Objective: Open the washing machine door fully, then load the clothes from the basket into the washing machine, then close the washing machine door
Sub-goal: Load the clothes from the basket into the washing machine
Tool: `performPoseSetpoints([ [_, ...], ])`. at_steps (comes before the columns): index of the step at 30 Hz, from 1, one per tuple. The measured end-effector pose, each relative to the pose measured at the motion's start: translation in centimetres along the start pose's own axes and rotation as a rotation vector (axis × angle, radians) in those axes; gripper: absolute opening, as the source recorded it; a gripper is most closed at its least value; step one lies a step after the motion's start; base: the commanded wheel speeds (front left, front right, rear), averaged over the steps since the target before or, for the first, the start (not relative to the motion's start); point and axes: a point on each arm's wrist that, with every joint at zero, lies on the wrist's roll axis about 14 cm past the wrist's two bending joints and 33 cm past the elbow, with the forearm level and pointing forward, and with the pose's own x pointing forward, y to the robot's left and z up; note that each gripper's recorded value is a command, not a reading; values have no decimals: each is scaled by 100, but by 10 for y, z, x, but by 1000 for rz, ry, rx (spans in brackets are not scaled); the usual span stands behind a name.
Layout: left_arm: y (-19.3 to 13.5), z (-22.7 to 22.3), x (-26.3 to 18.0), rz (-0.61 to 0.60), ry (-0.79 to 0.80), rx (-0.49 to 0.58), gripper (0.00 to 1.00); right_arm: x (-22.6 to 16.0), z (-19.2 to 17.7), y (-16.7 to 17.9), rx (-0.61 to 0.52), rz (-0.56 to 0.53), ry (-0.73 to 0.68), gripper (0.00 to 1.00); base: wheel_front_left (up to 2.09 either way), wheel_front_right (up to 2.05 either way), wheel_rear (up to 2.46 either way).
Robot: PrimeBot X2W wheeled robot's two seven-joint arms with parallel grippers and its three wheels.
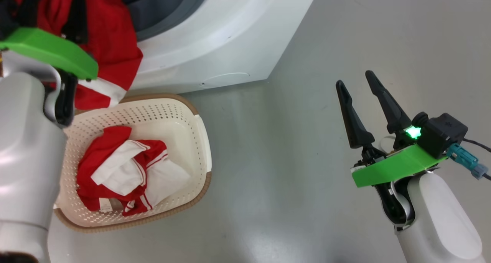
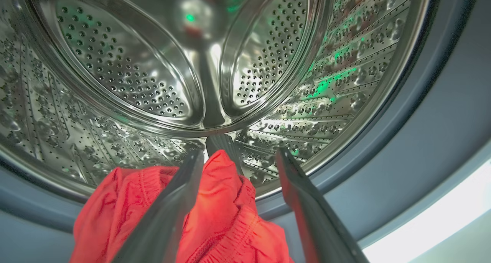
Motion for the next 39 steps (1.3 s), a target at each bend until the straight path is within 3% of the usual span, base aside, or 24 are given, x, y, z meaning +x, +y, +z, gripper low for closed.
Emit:
performPoseSetpoints([
  [5, 2, 9, -20, 31, -57, -28, 100, -3, 1, 3, 5, 7, 0, 100, 0, 0, 0],
  [22, 14, -36, -119, 113, -36, -52, 100, 1, -2, 8, 11, 21, 1, 100, 0, 0, 0],
  [39, 18, -59, -171, 191, 15, -75, 100, 2, -6, 12, 15, 34, 9, 100, 0, 0, 0],
])
